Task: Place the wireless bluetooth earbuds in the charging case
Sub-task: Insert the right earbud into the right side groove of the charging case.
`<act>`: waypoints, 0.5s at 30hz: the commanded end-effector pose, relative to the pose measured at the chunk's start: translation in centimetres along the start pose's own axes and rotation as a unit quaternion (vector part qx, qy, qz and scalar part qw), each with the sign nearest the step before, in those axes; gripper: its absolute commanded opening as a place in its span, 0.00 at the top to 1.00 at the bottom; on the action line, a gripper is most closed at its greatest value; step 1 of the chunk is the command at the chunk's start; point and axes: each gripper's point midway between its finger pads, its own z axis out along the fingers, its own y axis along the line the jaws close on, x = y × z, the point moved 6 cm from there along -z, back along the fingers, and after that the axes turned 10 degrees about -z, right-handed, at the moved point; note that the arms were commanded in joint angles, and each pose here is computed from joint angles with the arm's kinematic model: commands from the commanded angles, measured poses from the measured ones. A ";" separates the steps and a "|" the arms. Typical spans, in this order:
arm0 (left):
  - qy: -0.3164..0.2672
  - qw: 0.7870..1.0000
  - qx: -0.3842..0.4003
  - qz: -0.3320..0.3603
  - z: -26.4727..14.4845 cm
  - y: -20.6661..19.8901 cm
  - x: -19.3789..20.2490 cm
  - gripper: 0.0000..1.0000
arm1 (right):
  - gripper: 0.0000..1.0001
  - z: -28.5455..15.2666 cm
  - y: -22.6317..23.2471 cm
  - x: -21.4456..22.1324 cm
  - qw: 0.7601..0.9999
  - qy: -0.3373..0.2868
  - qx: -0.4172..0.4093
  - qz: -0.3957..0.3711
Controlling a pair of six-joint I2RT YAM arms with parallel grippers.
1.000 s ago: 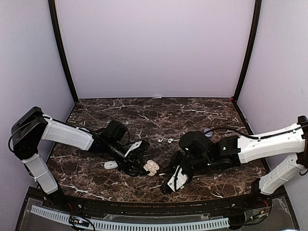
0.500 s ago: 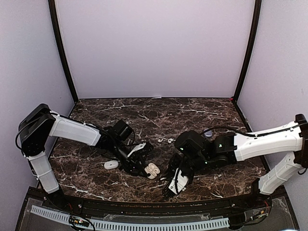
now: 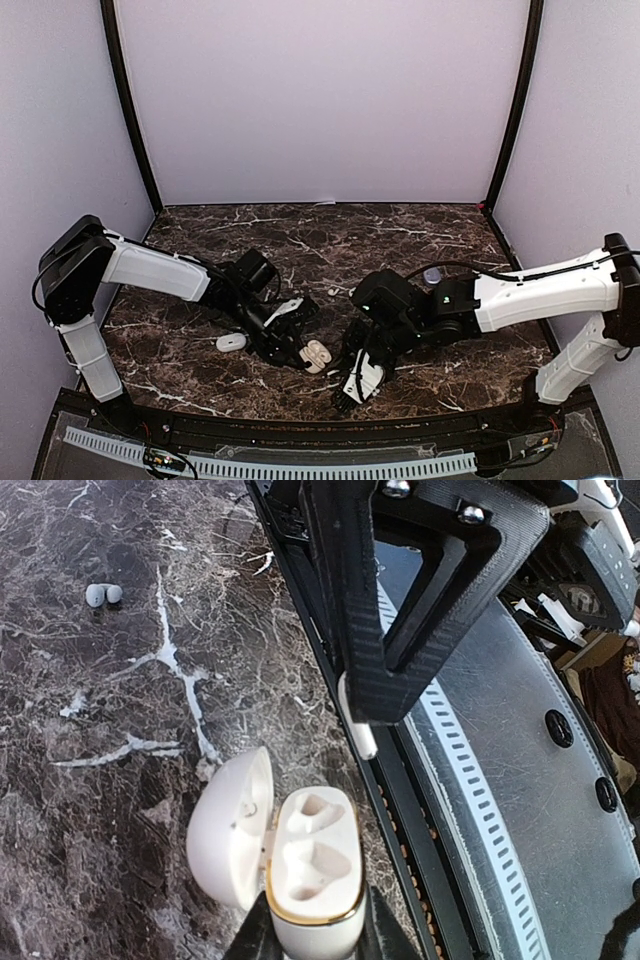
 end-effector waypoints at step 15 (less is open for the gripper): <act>0.010 0.999 0.028 0.023 0.4 -1.4 -0.1 0.84 | 1.00 1.1 -1.4 0.4 1.000 0.023 -0.008 -0.011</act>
